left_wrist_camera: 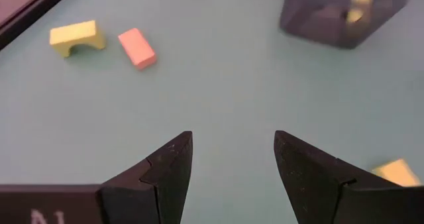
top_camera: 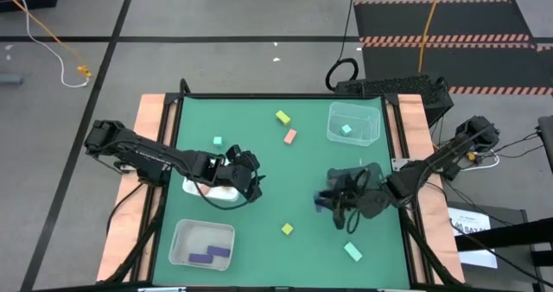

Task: Sort & place blocks by color
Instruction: Put the violet block into the gray bin

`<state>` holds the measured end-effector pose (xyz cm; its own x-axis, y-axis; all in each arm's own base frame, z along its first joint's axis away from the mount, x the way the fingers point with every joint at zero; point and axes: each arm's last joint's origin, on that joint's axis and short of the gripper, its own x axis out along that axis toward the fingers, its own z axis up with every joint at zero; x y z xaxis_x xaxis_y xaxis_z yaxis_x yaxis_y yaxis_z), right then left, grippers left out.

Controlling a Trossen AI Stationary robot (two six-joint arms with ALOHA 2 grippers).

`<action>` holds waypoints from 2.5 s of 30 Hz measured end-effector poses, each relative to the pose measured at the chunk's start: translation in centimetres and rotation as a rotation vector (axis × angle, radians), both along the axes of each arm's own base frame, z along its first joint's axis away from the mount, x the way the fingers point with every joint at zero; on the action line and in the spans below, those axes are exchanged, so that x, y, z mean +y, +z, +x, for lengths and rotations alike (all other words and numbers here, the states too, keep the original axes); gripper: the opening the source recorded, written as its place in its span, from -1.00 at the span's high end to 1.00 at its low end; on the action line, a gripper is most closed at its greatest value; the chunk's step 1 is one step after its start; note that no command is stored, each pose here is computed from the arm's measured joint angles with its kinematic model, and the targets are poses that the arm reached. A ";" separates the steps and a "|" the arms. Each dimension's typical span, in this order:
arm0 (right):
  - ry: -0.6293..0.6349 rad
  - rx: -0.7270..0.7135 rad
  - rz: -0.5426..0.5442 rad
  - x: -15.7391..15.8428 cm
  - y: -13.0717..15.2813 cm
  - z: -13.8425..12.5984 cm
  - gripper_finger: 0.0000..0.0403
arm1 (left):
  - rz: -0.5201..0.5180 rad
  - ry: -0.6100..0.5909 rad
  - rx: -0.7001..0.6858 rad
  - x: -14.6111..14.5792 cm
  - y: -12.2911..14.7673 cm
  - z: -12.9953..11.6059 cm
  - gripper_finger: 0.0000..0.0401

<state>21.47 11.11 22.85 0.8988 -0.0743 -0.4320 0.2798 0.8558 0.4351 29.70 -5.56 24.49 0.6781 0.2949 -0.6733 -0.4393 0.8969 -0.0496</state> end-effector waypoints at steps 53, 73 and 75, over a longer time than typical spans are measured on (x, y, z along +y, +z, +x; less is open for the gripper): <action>0.301 -0.678 -0.758 -5.8 5.4 5.6 0.60 | 0.429 -0.568 -0.637 -1.9 6.6 3.1 -0.07; 0.332 -0.645 -0.727 -6.0 5.7 7.3 0.42 | 0.312 -0.496 -0.623 -0.9 6.3 3.3 0.46; 0.321 -0.613 -0.687 -6.1 5.5 7.3 0.31 | 0.285 -0.486 -0.628 -0.9 6.3 3.3 0.46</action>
<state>28.79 5.03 28.38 0.9747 0.1525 0.1636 -0.1196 0.9736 -0.1946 32.98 -6.47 30.78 0.9970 -0.0250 -0.0732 0.0324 0.9943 0.1016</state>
